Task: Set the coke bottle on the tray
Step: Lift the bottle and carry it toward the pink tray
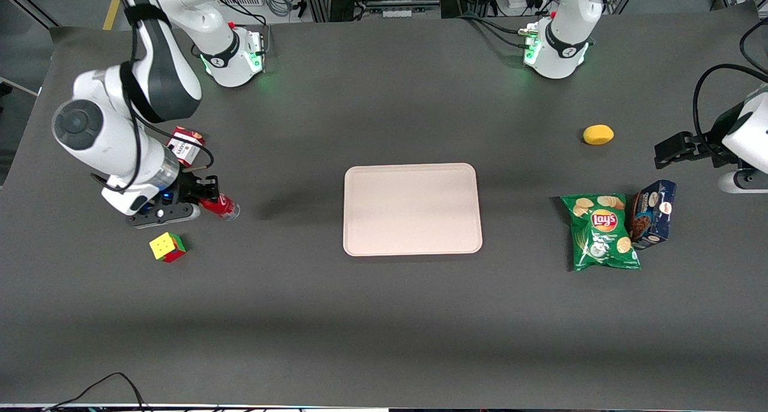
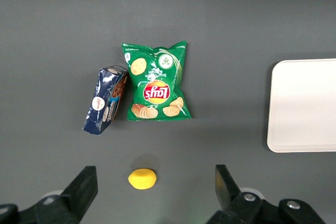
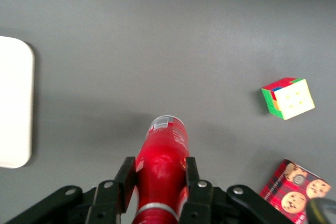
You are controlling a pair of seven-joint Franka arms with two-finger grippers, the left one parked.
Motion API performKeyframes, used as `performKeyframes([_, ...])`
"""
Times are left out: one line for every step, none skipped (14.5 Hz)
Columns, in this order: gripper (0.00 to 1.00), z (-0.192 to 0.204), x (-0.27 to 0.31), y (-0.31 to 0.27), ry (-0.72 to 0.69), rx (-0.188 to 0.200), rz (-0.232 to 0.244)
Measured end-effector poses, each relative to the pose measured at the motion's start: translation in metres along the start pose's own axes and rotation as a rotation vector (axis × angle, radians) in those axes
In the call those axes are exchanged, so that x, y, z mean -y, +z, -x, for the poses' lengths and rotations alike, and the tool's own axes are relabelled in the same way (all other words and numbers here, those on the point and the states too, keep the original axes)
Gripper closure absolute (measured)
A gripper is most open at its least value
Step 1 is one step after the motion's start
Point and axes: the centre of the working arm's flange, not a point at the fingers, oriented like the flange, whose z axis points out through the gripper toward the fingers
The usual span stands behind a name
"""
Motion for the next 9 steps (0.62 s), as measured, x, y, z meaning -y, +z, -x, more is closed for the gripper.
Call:
performKeyframes([0.57, -0.002, 0.002, -0.019, -0.004, 0.005, 0.000])
performKeyframes([0.57, -0.003, 0.003, -0.039, -0.006, 0.013, 0.000])
performKeyframes([0.57, -0.004, 0.005, -0.057, -0.008, 0.017, 0.000])
performKeyframes([0.57, -0.004, 0.007, -0.069, -0.012, 0.017, -0.001])
performKeyframes([0.57, -0.005, 0.009, -0.074, -0.016, 0.015, -0.002])
performKeyframes([0.57, -0.005, 0.013, -0.076, -0.022, 0.013, -0.003])
performKeyframes([0.57, -0.005, 0.019, -0.076, -0.030, 0.013, -0.005])
performKeyframes([0.57, -0.005, 0.030, -0.076, -0.030, 0.013, -0.011])
performKeyframes([0.57, -0.004, 0.047, -0.076, -0.024, 0.013, -0.014])
